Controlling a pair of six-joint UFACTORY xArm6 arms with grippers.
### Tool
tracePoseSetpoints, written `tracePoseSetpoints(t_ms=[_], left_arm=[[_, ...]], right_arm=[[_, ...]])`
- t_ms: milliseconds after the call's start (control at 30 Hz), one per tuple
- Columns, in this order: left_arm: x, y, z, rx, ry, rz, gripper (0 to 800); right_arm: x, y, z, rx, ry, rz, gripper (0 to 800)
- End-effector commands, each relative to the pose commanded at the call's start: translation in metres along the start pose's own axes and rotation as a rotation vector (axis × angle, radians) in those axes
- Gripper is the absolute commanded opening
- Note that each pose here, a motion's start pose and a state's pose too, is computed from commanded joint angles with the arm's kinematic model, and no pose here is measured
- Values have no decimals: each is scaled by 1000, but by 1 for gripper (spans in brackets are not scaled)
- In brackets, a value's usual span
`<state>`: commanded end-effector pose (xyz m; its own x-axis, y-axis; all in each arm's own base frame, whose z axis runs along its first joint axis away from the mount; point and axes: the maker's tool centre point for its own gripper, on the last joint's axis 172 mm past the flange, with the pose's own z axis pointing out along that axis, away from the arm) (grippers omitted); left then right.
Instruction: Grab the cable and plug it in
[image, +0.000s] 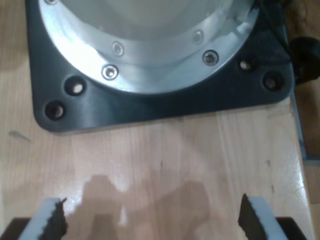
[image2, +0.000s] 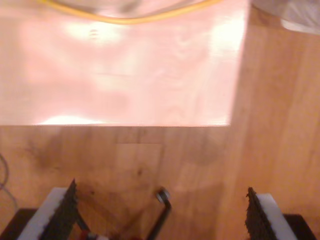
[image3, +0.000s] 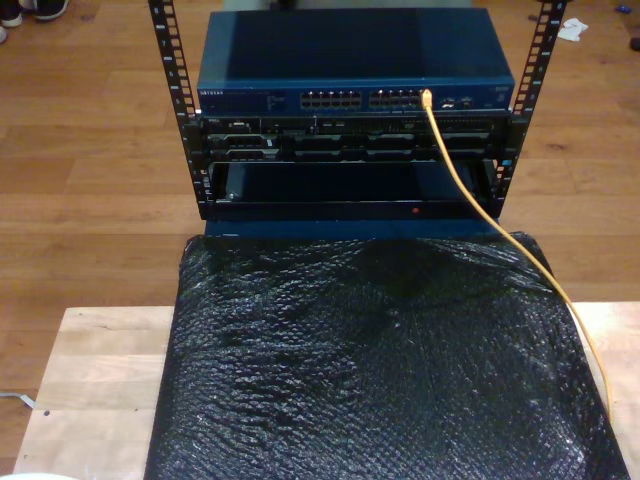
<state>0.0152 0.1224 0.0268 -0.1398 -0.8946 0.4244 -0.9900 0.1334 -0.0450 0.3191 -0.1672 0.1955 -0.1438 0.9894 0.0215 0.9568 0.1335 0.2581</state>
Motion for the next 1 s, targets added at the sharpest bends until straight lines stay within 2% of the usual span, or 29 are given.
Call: tracePoseSetpoints(t_ms=[167,267,500,733,1000], left_arm=[[-1,0,-1,0,-2,2,800],[-1,0,-1,0,-2,3,800],[-1,0,-1,0,-2,3,800],[-1,0,-1,0,-2,3,800],[-1,0,-1,0,-2,3,800]], right_arm=[[-12,-52,-9,58,61,90,798],[-9,-67,-13,80,86,67,798],[-23,-91,-26,73,73,58,798],[-22,-137,-33,82,111,40,798],[-17,-195,-31,100,113,-1,798]])
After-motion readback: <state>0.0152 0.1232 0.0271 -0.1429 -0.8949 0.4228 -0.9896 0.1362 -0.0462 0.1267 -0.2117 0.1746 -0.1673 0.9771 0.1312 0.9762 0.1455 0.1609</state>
